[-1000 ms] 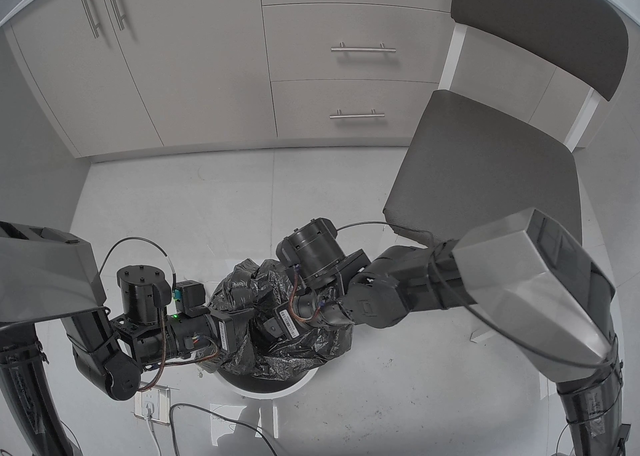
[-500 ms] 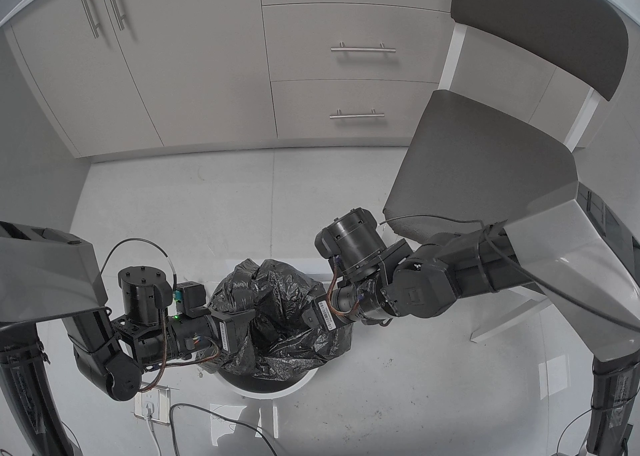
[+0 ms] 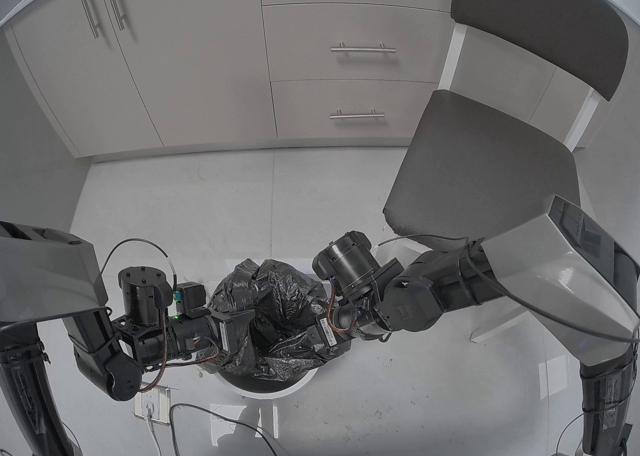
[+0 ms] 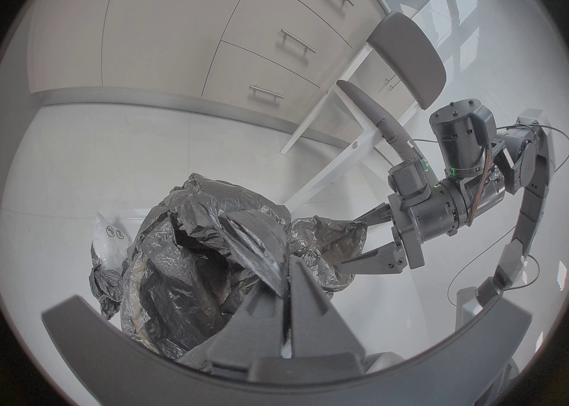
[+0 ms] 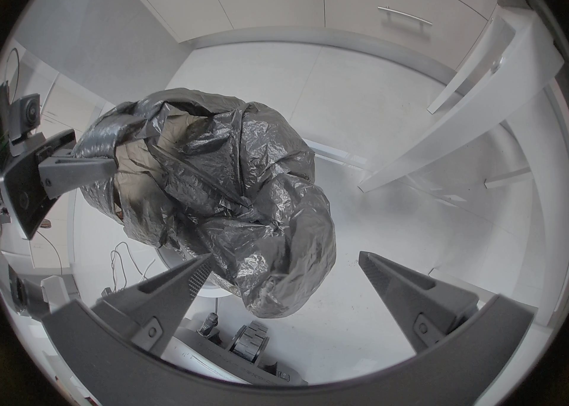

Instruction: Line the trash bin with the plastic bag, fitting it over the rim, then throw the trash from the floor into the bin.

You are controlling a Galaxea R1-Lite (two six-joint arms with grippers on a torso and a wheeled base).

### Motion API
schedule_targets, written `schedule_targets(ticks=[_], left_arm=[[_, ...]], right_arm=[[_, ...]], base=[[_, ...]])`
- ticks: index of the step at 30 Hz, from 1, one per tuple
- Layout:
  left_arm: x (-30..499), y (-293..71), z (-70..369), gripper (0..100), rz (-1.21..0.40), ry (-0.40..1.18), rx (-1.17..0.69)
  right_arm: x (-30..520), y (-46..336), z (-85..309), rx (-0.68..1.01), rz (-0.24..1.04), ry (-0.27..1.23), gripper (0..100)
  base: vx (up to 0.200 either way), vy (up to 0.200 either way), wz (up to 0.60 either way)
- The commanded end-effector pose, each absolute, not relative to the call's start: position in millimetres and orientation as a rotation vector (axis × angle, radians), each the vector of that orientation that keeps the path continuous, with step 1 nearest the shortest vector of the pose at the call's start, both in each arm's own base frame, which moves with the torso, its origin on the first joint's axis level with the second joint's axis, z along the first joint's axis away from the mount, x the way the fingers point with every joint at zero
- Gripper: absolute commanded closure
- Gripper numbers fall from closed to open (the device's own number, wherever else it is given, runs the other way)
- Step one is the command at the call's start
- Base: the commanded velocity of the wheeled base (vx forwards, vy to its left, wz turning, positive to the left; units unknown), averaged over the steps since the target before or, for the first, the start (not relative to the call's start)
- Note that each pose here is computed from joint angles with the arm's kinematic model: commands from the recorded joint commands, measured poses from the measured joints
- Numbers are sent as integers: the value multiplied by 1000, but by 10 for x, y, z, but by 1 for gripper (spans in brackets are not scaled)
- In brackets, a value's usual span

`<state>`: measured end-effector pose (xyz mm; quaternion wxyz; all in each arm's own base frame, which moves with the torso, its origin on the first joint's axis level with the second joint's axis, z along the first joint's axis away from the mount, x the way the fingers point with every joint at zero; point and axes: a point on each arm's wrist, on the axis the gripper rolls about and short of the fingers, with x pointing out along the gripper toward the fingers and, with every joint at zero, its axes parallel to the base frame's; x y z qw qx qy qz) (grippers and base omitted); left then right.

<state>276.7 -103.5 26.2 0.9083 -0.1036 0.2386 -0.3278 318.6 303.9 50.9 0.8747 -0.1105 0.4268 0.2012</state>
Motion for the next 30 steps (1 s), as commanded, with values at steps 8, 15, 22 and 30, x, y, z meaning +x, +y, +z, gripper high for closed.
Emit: schedule_targets(ticks=[8, 15, 22, 30], left_arm=[[2768, -1036, 254, 100, -676, 495, -214], [2769, -1042, 271, 100, -679, 486, -212], [2769, -1042, 271, 100, -679, 487, -213], [2769, -1042, 276, 100, -679, 485, -212]], right_arm=[[3165, 3083, 453, -200, 413, 910, 100], [3158, 3095, 481, -171, 403, 908, 100], [3141, 3122, 606, -119, 450, 900, 100], [3112, 3335, 800, 24, 662, 891, 100]], base=[[0, 0, 0], [0, 0, 0], [0, 0, 0], [0, 0, 0]])
